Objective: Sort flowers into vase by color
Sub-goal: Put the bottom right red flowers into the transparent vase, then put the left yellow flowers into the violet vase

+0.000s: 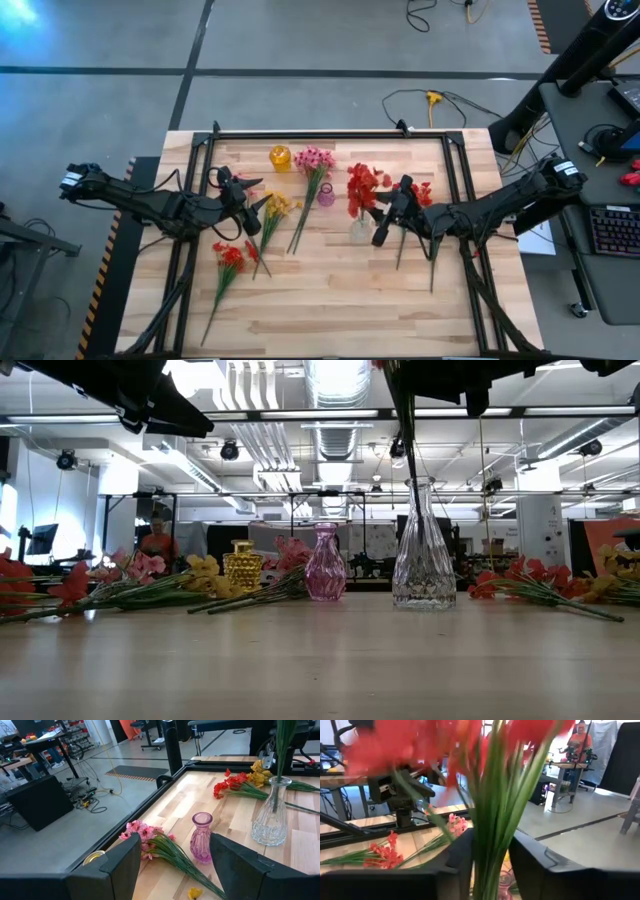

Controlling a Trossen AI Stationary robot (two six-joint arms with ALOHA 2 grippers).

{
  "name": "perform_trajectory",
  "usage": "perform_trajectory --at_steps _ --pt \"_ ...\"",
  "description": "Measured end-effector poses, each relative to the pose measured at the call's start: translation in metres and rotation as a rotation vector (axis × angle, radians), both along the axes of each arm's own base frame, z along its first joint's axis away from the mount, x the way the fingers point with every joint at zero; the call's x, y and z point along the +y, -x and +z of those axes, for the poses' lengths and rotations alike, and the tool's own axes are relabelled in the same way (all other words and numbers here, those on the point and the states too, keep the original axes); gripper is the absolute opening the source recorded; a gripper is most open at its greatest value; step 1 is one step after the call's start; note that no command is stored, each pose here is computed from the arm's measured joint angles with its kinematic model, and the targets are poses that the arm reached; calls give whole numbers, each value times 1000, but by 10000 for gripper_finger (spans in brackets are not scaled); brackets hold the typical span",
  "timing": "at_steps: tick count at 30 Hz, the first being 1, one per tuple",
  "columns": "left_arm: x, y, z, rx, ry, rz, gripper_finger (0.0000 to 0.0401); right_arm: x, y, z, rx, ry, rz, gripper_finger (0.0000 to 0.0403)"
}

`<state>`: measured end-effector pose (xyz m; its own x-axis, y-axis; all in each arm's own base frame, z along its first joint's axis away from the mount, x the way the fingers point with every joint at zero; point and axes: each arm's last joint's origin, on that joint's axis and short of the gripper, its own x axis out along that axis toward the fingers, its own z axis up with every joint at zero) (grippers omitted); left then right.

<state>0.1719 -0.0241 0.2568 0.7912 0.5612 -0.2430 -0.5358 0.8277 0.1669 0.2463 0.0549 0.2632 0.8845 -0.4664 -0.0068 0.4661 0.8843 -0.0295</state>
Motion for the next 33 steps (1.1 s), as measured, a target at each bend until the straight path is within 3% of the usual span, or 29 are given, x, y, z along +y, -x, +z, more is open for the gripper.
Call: perform_trajectory --at_steps 14,23,33 --pt "0 0 0 -10 15 3 217 -4 15 1 54 -83 -7 207" --pt "0 0 0 -39 60 8 217 -4 35 11 73 -135 71 221" --pt "-5 -6 -1 -71 202 -70 217 -9 58 9 134 -241 56 222"
